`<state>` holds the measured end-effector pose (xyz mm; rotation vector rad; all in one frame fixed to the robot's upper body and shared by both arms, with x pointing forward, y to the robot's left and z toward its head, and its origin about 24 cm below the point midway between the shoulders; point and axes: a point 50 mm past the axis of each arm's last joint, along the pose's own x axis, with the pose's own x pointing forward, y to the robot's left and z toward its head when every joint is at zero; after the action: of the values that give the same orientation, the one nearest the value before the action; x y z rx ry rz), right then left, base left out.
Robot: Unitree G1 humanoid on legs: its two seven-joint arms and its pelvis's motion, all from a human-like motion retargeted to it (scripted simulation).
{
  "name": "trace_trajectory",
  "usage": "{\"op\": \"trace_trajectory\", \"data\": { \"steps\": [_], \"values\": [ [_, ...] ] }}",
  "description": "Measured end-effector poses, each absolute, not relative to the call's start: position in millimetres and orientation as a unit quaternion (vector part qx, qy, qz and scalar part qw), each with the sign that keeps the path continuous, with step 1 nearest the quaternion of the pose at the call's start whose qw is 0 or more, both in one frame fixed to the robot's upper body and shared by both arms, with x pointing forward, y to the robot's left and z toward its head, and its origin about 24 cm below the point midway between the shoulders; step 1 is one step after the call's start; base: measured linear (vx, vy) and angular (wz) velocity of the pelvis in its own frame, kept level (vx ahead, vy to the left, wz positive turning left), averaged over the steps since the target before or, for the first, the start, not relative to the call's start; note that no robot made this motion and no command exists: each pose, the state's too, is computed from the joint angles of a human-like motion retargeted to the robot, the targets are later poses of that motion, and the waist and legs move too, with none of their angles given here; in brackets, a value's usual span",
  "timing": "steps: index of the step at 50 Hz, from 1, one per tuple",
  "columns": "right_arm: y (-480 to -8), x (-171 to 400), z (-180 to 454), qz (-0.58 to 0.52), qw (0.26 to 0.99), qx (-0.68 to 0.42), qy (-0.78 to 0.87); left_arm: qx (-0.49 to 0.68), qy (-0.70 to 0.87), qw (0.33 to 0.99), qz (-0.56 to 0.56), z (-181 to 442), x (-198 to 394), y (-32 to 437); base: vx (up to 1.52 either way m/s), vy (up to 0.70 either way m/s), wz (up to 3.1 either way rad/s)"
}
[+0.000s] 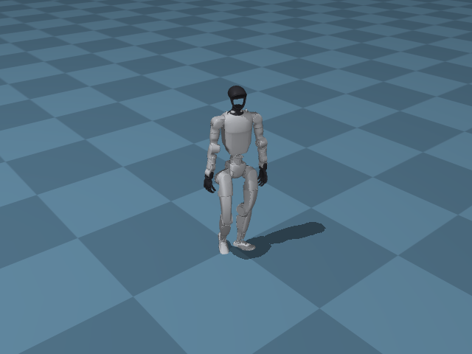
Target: In place motions
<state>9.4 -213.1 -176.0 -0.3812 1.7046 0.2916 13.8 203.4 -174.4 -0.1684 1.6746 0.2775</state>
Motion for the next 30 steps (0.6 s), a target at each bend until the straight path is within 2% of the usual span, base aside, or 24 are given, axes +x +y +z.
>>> {"op": "trace_trajectory", "data": {
  "steps": [5, 9, 13, 17, 24, 26, 30],
  "values": [
    [-245, -59, -161, 0.061, 0.549, -0.120, 0.825, -0.045, 0.637, 0.768, 0.052, -159, 114, 225, -0.02, 0.10, -0.14],
    [-255, -109, -144, 0.010, 0.472, -0.111, 0.874, -0.007, 0.603, 0.797, 0.028, -148, 148, 226, -0.03, 0.01, 0.10],
    [-251, -145, -132, -0.010, 0.428, -0.089, 0.899, 0.009, 0.578, 0.816, 0.016, -145, 161, 219, 0.13, -0.01, -0.12],
    [-244, -148, -133, 0.004, 0.425, -0.086, 0.901, -0.008, 0.603, 0.797, 0.007, -156, 136, 208, 0.09, -0.01, -0.18],
    [-230, -87, -157, 0.079, 0.492, -0.132, 0.857, -0.070, 0.712, 0.696, 0.063, -179, 23, 189, 0.09, -0.05, -0.18],
    [-222, -45, -167, 0.116, 0.531, -0.152, 0.825, -0.089, 0.745, 0.653, 0.103, -178, -11, 184, -0.33, -0.09, 0.29],
    [-197, 71, -173, 0.180, 0.662, -0.209, 0.697, -0.149, 0.772, 0.591, 0.179, -173, -58, 178, -0.42, -0.06, 0.13]
  ]
}}
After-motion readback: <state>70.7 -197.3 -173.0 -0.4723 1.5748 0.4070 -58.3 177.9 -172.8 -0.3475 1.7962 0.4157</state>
